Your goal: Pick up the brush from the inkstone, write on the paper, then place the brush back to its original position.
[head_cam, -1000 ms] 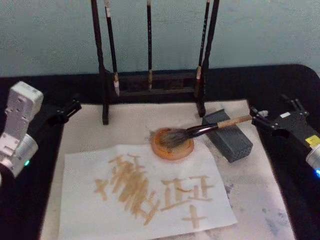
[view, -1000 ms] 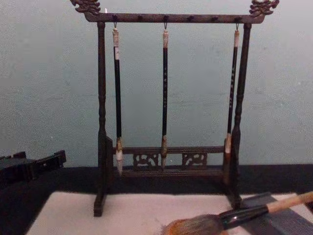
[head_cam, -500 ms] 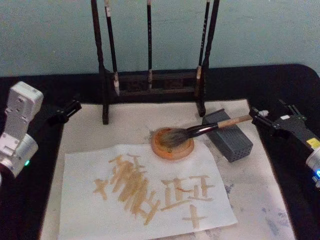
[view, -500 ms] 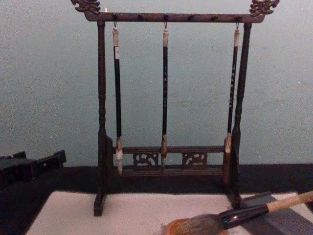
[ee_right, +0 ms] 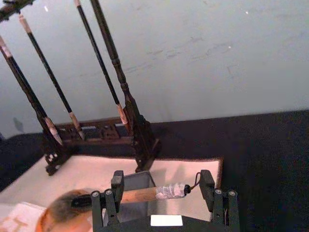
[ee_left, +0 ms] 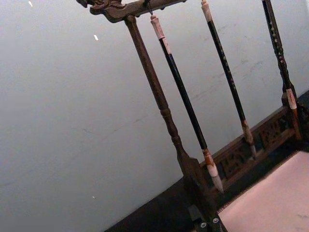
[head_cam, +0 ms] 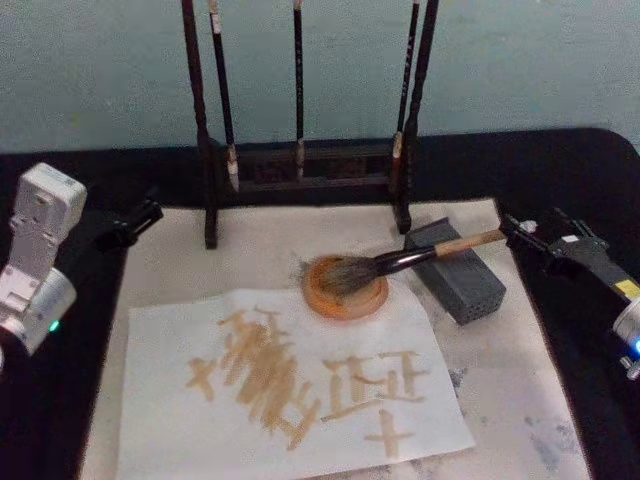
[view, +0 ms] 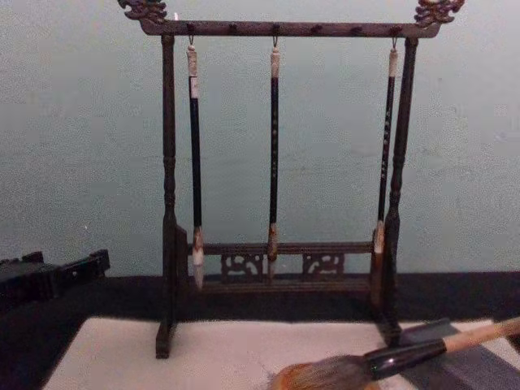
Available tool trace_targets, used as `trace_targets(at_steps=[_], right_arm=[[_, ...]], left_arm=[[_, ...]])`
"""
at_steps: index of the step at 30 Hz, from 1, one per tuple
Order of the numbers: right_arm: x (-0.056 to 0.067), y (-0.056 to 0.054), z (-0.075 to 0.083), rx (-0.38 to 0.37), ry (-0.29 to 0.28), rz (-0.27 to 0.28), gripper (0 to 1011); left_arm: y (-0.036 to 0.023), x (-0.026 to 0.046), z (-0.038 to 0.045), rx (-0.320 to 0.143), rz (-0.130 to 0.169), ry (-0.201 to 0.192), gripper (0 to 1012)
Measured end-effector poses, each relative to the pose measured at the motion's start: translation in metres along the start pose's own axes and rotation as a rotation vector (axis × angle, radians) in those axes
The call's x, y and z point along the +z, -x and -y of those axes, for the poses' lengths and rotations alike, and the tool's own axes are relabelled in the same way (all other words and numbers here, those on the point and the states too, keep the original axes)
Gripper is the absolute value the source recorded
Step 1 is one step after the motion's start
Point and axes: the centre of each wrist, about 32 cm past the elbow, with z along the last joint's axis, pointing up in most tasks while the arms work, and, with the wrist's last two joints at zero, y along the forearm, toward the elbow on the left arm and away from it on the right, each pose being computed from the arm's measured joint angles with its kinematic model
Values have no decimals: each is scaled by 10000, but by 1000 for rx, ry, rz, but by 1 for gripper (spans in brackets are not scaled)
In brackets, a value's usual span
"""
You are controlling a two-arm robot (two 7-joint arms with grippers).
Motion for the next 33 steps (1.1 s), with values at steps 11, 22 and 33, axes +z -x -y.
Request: trace_targets(at_steps=[11,22,33], right_arm=[[-4,-95,-43,19,2,-164,1008],[-51,-154,-90,34,2,-305,1008],[-118,-169,-92,39,-10,-385,1008]], left_arm=[[0,0,0,0,0,0,1002],[0,0,0,0,0,0,1002],[0,0,0,0,0,0,1002]])
